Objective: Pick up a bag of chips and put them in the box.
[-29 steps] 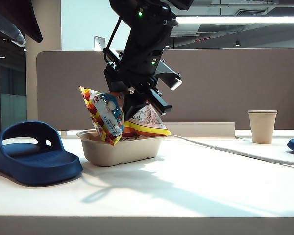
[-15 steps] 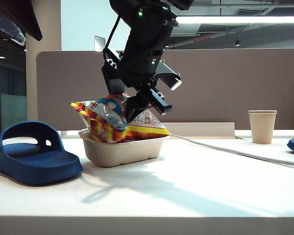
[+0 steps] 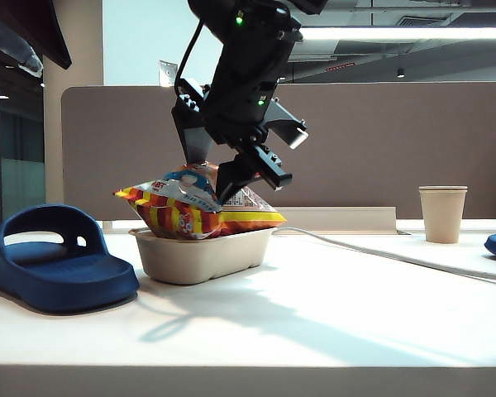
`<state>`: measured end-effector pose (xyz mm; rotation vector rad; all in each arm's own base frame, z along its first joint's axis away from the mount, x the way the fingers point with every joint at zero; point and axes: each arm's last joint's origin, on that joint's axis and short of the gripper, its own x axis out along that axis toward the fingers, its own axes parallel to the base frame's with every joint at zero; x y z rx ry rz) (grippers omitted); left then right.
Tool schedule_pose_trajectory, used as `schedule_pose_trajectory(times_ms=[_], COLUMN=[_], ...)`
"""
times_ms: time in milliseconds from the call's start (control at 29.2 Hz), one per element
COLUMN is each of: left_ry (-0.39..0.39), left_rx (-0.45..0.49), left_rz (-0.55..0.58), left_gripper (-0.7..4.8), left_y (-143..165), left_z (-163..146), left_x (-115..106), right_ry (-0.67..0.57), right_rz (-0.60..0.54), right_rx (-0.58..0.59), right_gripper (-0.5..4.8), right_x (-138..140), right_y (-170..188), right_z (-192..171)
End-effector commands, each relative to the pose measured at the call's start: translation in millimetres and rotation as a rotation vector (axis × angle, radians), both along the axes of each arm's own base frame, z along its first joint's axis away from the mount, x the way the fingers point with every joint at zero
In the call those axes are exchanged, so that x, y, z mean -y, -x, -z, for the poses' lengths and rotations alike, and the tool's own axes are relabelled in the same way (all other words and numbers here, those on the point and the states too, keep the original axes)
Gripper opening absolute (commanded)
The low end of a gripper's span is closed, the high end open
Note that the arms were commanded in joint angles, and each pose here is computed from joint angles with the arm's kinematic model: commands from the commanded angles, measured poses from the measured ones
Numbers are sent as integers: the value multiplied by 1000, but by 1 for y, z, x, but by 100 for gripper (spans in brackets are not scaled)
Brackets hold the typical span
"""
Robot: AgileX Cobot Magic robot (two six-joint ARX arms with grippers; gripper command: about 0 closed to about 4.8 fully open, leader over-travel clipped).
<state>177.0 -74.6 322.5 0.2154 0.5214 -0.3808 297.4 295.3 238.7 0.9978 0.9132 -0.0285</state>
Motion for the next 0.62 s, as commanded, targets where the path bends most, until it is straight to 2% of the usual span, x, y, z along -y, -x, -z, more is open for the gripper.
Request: schedule_pose_trajectory(times_ms=[34,377,514,617], left_ry=[10,10,10,11], left_rx=[18,19,19,18], left_rz=[3,3,3,3], left_gripper=[215,215,215,215], left_y=[0,0,0,0], left_z=[-3,-3,-3,-3], left_x=[0,0,0,0], right_ry=[-11,6,88,169], right_rz=[5,3,29,-4], right_rx=[25,26,68,134], right_gripper=[275,275,276,288], right_x=[3,10,18,25], right_y=[0,3,7,9], right_z=[-11,-19,-28,-40])
